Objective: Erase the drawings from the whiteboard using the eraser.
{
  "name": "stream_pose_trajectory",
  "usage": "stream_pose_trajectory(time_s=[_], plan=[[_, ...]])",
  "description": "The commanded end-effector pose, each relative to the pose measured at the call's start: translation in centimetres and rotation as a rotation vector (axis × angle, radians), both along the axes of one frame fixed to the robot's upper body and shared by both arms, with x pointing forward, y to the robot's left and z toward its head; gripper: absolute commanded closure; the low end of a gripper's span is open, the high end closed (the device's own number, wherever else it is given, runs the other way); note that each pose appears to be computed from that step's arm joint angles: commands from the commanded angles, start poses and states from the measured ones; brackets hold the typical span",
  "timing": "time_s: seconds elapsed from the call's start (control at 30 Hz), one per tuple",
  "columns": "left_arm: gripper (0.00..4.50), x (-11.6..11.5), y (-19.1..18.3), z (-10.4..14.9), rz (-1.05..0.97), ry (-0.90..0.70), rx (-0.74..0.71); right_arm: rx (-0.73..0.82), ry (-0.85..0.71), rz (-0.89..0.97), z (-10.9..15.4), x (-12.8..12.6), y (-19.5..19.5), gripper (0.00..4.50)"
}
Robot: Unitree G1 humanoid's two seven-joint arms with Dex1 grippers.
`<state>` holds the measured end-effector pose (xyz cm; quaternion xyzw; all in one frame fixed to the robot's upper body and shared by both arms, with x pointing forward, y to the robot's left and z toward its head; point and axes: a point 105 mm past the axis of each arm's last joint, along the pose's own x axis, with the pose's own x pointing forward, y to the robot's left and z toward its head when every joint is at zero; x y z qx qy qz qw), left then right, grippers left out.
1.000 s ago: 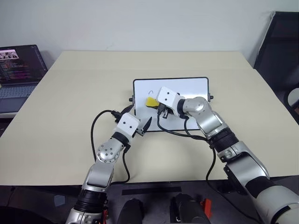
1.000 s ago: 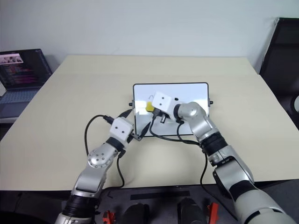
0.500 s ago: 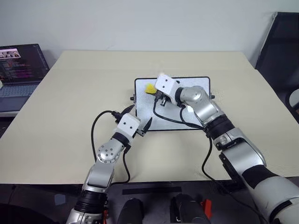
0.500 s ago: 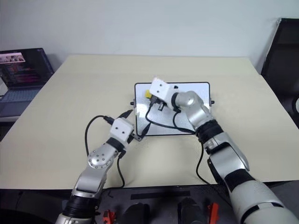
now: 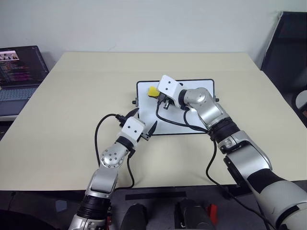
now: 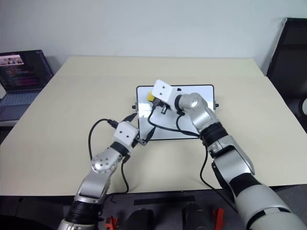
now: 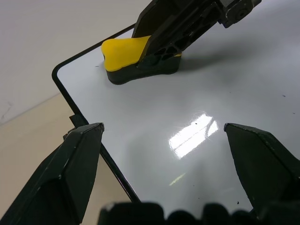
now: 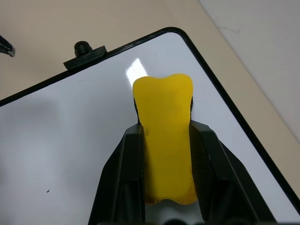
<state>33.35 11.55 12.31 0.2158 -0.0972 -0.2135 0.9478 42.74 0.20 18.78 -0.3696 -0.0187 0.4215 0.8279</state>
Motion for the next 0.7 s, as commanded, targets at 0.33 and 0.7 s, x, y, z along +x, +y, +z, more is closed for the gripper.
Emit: stream_pose_trajectory(time_s=[0.33, 0.7], plan=[[0.0, -0.4, -0.3, 1.4, -0.003, -0.06, -0.015, 0.026, -0.061, -0.158, 0.9, 2.4, -2.6, 3.51], [0.0, -0.5, -0.4, 1.4, -0.009, -0.058, -0.014, 0.034, -0.087, -0.172, 1.0, 2.6, -2.6, 3.51]])
